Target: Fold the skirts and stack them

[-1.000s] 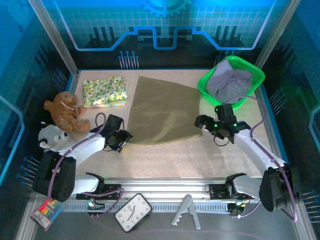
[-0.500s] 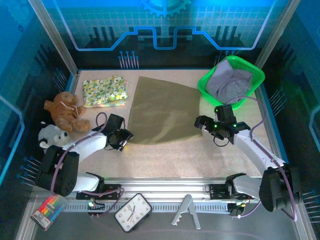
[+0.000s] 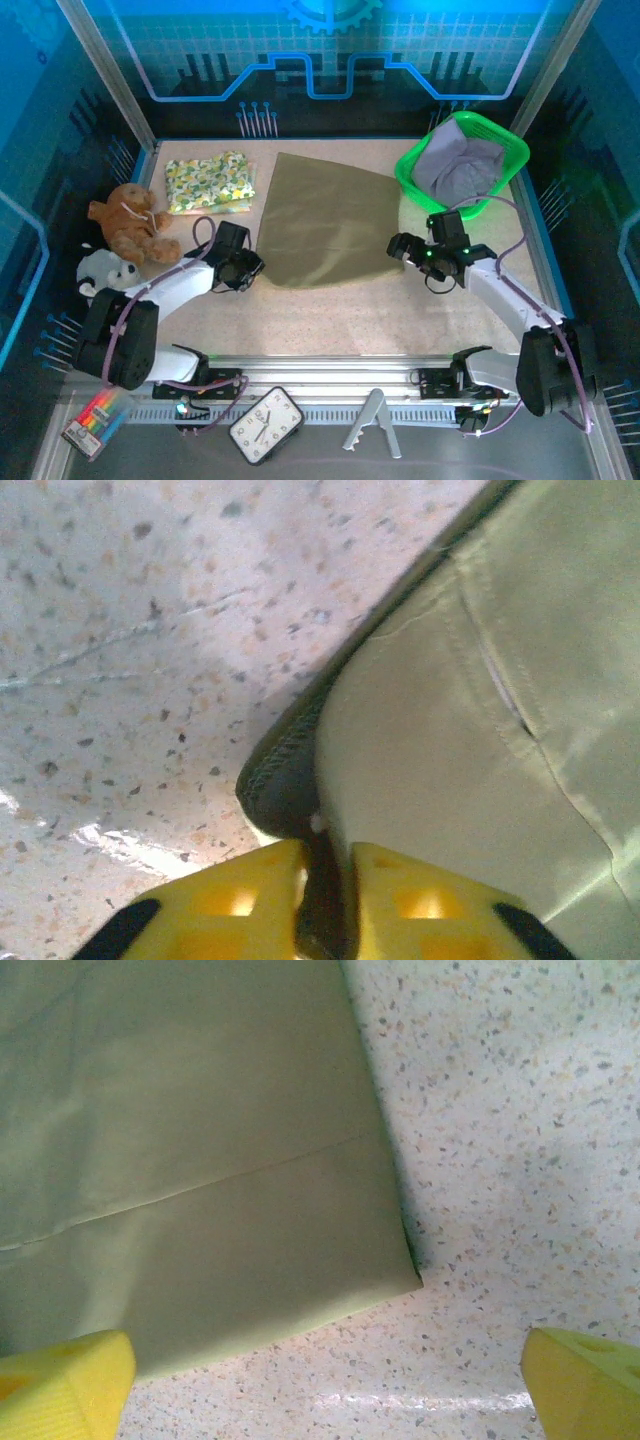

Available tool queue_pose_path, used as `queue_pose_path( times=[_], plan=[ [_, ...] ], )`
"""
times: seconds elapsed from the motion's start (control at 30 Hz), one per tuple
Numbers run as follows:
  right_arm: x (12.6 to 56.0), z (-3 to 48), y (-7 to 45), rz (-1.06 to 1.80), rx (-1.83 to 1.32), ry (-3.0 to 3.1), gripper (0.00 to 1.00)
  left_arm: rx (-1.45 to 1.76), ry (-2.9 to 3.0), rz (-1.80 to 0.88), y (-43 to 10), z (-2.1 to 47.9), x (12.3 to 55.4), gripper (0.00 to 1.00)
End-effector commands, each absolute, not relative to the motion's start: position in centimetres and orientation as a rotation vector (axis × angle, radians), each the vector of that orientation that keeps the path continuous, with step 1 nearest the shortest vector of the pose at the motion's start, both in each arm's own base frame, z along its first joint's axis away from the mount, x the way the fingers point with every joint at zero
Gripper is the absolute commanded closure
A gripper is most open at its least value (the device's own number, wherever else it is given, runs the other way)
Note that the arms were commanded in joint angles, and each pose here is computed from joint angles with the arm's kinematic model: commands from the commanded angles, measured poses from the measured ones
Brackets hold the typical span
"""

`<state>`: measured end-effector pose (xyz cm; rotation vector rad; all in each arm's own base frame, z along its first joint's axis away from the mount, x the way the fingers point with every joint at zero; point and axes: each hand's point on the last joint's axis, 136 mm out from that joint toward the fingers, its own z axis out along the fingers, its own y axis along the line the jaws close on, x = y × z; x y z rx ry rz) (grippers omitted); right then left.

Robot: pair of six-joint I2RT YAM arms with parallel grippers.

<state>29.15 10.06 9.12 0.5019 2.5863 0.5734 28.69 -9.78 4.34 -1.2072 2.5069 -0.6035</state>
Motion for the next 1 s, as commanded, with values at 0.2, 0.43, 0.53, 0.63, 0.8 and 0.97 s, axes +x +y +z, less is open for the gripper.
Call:
queue_pose_path(
  times=[0.2, 0.43, 0.53, 0.63, 0.8, 0.97],
  plan=[
    [29.1, 6.1, 11.6, 0.693, 0.669, 2.663, 0.16, -1.182, 2.498, -0.544, -8.2, 6.4, 25.9, 0.98],
    [28.8, 3.4, 11.8, 0.716, 0.782, 2.665, 0.56, -1.227, 2.501, -0.578, -8.5, 5.5, 25.4, 1.00],
    [28.6, 2.8, 11.3, 0.669, 0.800, 2.667, 0.62, -1.231, 2.514, -0.573, -8.6, 5.1, 25.3, 1.00],
    [28.5, 2.5, 11.0, 0.643, 0.810, 2.664, 0.69, -1.227, 2.521, -0.573, -8.7, 5.0, 25.3, 1.00],
    [28.6, 2.3, 10.9, 0.622, 0.815, 2.661, 0.73, -1.221, 2.522, -0.570, -8.7, 5.1, 25.5, 1.00],
    [28.9, 2.1, 11.6, 0.654, 0.797, 2.675, 0.74, -1.215, 2.525, -0.570, -8.7, 5.1, 25.6, 1.00]
  ],
)
